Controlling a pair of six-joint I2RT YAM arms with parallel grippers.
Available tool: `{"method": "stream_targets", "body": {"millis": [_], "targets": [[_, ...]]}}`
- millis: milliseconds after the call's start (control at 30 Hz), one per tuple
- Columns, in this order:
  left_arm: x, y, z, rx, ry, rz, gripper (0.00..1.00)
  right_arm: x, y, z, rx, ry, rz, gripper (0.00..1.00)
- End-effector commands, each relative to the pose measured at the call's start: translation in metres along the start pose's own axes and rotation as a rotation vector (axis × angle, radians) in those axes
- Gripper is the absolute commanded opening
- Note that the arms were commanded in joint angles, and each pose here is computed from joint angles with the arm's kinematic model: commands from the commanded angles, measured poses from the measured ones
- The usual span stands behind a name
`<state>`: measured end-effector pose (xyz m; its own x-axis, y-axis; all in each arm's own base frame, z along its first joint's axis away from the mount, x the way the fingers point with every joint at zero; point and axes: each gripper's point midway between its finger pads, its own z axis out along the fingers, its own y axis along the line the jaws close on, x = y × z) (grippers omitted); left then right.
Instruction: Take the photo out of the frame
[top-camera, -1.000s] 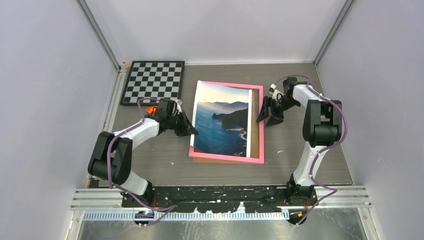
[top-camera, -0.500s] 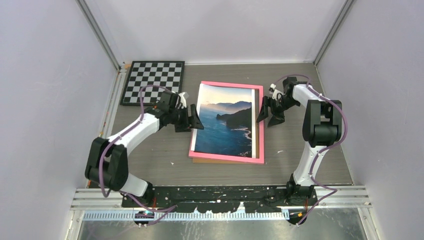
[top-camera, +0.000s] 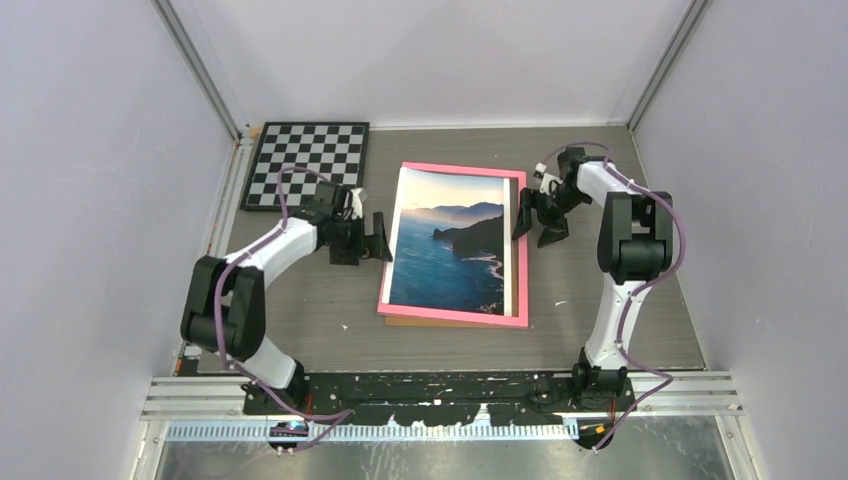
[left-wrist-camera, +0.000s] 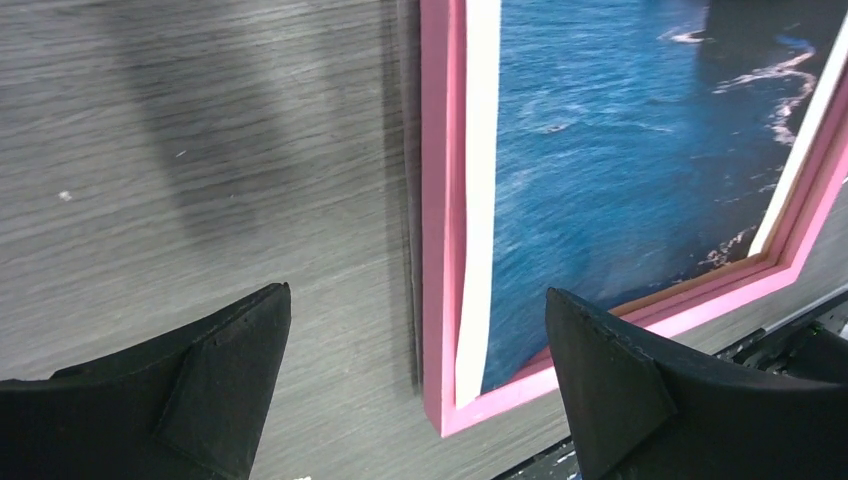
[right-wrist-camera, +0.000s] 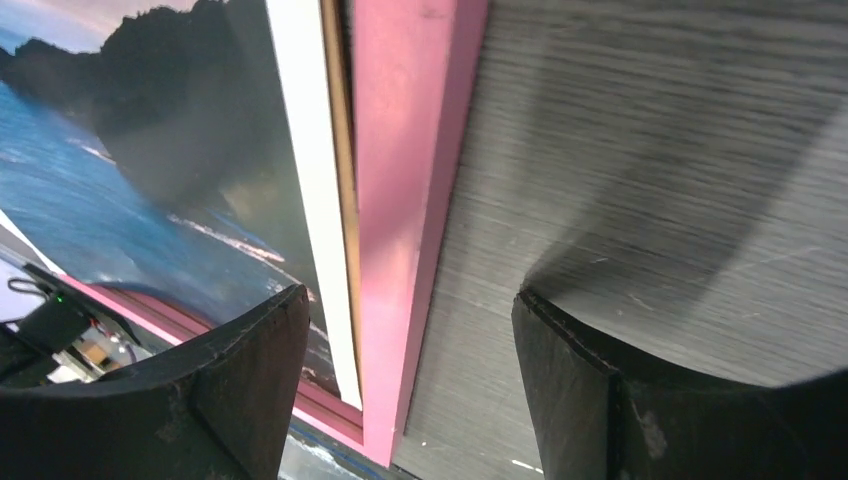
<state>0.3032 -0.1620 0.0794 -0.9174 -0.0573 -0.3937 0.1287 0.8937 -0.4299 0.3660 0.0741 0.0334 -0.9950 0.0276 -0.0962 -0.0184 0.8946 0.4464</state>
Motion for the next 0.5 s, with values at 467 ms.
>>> {"method": "stream_targets", "body": {"millis": [467], "targets": [[0.034,-0.023,0.033,0.239,0.128,-0.011,1.00,0.001,0.053,0.048,0.013,0.072,-0.220,0.78]]}}
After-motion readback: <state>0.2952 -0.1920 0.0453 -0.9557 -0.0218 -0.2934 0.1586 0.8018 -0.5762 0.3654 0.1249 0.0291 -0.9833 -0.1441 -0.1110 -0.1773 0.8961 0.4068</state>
